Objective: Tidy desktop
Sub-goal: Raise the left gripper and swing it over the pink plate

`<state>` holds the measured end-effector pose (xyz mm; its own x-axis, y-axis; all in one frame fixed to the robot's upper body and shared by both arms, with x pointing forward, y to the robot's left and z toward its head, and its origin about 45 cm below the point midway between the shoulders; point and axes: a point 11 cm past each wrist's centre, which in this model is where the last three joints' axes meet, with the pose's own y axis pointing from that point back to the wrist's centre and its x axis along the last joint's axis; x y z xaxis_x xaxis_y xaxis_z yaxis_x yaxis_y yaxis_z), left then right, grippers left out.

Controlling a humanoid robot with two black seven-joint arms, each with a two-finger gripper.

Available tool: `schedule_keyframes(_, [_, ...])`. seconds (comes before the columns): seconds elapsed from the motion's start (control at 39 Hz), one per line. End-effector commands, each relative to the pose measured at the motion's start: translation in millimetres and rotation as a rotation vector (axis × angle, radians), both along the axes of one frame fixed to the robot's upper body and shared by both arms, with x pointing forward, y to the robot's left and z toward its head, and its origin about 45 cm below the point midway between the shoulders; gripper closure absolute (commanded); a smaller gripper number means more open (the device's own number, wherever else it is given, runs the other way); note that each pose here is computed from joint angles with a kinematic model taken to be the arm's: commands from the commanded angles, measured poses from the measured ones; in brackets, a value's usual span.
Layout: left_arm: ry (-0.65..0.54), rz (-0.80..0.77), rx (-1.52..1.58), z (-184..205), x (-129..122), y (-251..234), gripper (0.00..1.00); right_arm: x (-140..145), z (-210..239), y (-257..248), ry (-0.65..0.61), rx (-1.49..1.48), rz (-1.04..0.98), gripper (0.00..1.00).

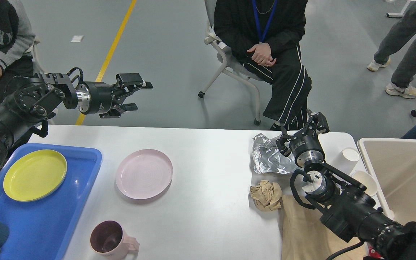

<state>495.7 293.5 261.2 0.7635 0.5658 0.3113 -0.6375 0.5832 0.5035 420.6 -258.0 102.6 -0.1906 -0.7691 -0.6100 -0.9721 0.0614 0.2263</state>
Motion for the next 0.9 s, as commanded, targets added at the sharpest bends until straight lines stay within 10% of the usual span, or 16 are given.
schedule_keyframes(0.0, [-0.040,0.023,0.017,22,6,15,0.01,0,0,0,0.001,0.001,-0.001,0.00])
schedule_keyframes(0.46, [-0.048,0.025,0.063,48,4,34,0.01,0,0,1,0.000,0.001,0.001,0.00])
schedule_keyframes(0.87, [0.422,-0.323,0.333,-31,-86,-40,0.01,0,1,0,-0.001,0.000,0.000,0.00])
